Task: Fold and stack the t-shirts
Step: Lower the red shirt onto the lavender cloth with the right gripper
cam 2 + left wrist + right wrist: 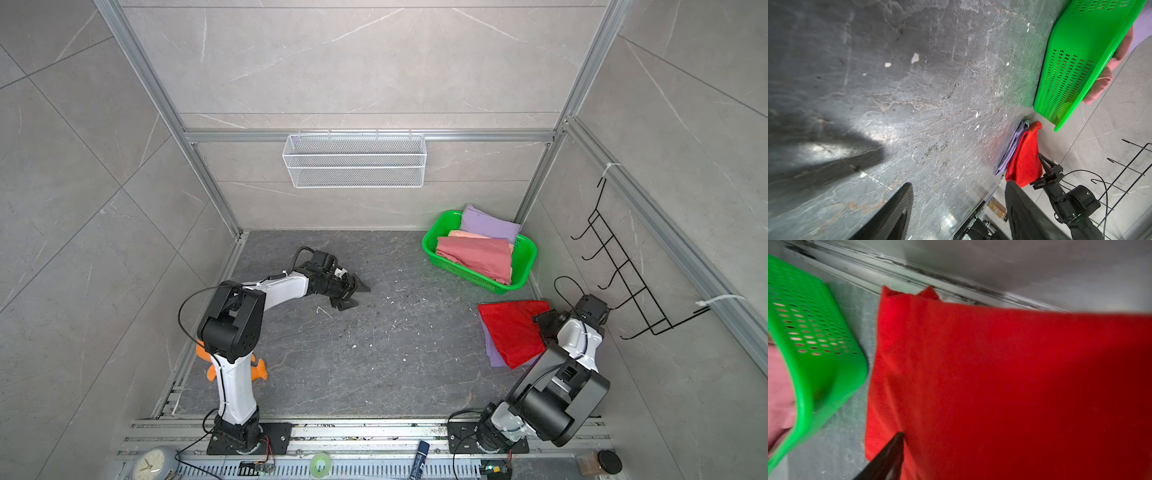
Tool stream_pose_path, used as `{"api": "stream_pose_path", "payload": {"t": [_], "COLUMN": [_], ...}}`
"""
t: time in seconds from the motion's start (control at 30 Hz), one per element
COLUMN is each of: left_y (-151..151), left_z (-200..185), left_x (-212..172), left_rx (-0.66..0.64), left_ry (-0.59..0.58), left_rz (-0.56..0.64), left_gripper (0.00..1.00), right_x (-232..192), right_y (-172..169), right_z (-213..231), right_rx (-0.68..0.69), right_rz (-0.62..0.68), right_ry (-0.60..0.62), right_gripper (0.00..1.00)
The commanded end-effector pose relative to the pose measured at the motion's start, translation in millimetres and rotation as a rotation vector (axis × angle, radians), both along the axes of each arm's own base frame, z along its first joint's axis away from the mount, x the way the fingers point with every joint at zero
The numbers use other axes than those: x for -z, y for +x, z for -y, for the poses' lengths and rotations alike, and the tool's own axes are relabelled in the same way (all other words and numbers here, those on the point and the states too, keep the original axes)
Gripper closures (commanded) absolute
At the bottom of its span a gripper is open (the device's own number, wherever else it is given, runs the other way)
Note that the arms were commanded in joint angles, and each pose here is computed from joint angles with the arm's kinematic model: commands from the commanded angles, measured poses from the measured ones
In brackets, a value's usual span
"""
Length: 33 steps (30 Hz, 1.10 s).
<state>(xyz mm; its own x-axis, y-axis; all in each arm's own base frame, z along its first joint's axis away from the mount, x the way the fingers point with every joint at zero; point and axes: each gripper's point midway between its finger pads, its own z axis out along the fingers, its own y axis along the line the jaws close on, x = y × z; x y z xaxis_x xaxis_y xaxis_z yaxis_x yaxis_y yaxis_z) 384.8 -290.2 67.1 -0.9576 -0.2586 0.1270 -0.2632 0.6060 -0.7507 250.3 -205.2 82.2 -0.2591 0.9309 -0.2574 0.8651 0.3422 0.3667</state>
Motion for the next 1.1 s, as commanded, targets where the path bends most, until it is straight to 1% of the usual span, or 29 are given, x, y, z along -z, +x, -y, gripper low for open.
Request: {"api": "stream_pose_path", "payload": {"t": [0.0,0.07,0.1,0.13,0.3,0.37,0.43,0.47,0.57,0.6,0.67,0.7,0.73,0.83,0.9,0.97,1.07], "left_y": [9.8,12.1,13.7,15.2,22.6,23.8,24.6,24.8,23.9,23.6,23.7,23.4,24.1,25.8,27.4,28.6,29.3], "left_z": [5.9,8.5,9.4,10.3,16.9,18.5,19.7,19.9,20.0,19.8,19.7,19.9,20.5,22.3,23.3,24.5,25.7], "left_x": [-11.7,-14.0,-15.0,-16.6,-22.7,-23.2,-23.6,-22.9,-22.0,-21.1,-20.6,-19.5,-20.2,-21.9,-22.9,-23.6,-22.5], "left_rx": [0.009,0.014,0.015,0.015,0.033,0.040,0.045,0.047,0.049,0.050,0.050,0.051,0.052,0.054,0.055,0.060,0.063], "left_ry": [-0.030,-0.038,-0.040,-0.043,-0.066,-0.069,-0.074,-0.074,-0.073,-0.072,-0.071,-0.072,-0.075,-0.084,-0.088,-0.093,-0.098], "left_rz": [0.023,0.026,0.029,0.032,0.041,0.041,0.040,0.039,0.033,0.031,0.030,0.026,0.029,0.034,0.036,0.038,0.034], "left_gripper": [0.28,0.28,0.28,0.28,0.28,0.28,0.28,0.28,0.28,0.28,0.28,0.28,0.28,0.28,0.28,0.28,0.28], "right_x": [31.2,22.3,18.0,15.3,13.5,15.0,19.2,19.9,10.9,4.6,-7.1,-14.3,-22.6,-48.8,-70.3,-91.0,-110.1], "right_y": [-69.5,-77.0,-81.5,-84.1,-89.2,-86.6,-80.9,-77.7,-61.3,-50.8,-34.5,-27.5,-21.7,-7.7,9.8,31.3,60.6], "right_z": [-48.0,-51.0,-52.6,-55.3,-68.6,-69.2,-66.8,-63.4,-53.8,-54.3,-56.2,-57.8,-59.2,-61.2,-63.2,-65.1,-65.3], "right_rx": [0.064,0.066,0.068,0.062,0.029,0.026,0.017,0.016,0.035,0.029,0.024,0.027,0.029,0.019,0.001,-0.024,-0.070], "right_rz": [-0.309,-0.330,-0.344,-0.349,-0.356,-0.348,-0.340,-0.332,-0.244,-0.187,-0.098,-0.059,-0.032,0.021,0.107,0.195,0.301], "right_ry": [0.200,0.191,0.187,0.191,0.236,0.246,0.255,0.249,0.210,0.217,0.241,0.262,0.275,0.285,0.305,0.320,0.321], "right_gripper": [0.24,0.23,0.20,0.13,0.11,0.01,0.01,0.02,0.12,0.18,0.38,0.51,0.61,0.77,0.83,0.84,0.87]}}
